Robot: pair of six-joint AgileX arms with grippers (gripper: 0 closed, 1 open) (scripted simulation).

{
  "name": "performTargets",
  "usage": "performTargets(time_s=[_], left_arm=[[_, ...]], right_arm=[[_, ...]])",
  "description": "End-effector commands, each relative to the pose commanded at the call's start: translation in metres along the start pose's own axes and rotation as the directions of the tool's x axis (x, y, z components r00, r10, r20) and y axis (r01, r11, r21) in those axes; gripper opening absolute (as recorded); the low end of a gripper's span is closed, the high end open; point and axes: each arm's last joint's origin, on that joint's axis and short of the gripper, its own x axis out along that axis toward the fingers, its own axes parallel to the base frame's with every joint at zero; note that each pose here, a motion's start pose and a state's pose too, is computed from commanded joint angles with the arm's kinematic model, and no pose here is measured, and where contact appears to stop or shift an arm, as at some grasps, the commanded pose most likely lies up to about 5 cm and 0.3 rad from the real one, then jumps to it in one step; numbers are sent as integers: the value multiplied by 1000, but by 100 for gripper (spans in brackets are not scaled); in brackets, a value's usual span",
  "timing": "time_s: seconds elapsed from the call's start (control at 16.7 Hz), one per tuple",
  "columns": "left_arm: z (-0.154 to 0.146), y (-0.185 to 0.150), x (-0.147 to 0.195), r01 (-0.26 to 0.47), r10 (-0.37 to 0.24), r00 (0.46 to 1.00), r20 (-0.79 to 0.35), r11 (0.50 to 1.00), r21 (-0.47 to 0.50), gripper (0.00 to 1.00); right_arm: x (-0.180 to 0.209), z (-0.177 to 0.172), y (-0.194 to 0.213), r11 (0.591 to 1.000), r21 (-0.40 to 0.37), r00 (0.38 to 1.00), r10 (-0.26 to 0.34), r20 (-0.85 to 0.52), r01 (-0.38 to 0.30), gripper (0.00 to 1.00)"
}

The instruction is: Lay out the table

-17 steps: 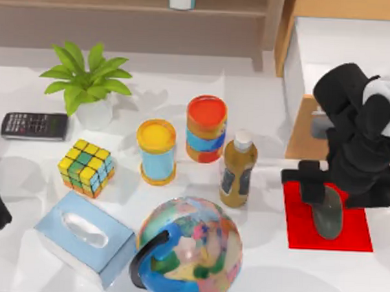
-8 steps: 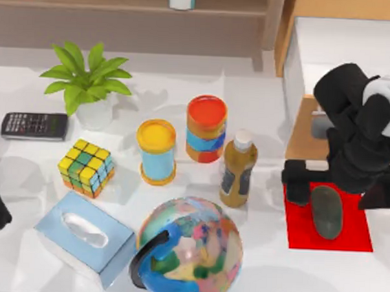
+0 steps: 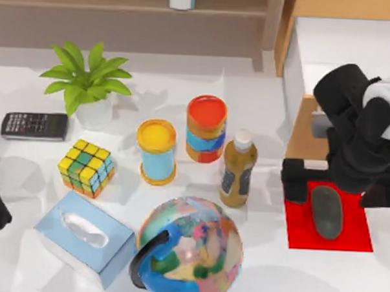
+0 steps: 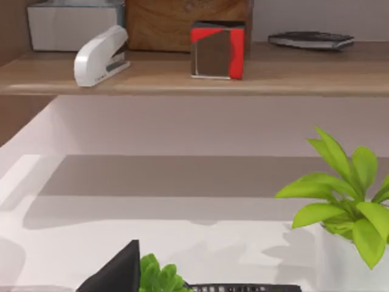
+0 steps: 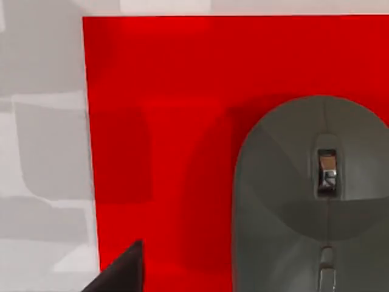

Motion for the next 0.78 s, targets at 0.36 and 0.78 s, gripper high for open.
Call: performTargets(time_s=[0.36, 0.78], left_arm=[[0, 0, 0, 0, 0, 1000, 0, 1000, 0, 100], [0, 0, 0, 0, 0, 1000, 0, 1000, 0, 100]], right_arm=[[9, -6, -6, 1000, -15, 980, 17, 200, -14, 100], [22, -26, -25, 994, -110, 876, 68, 478, -17, 100]])
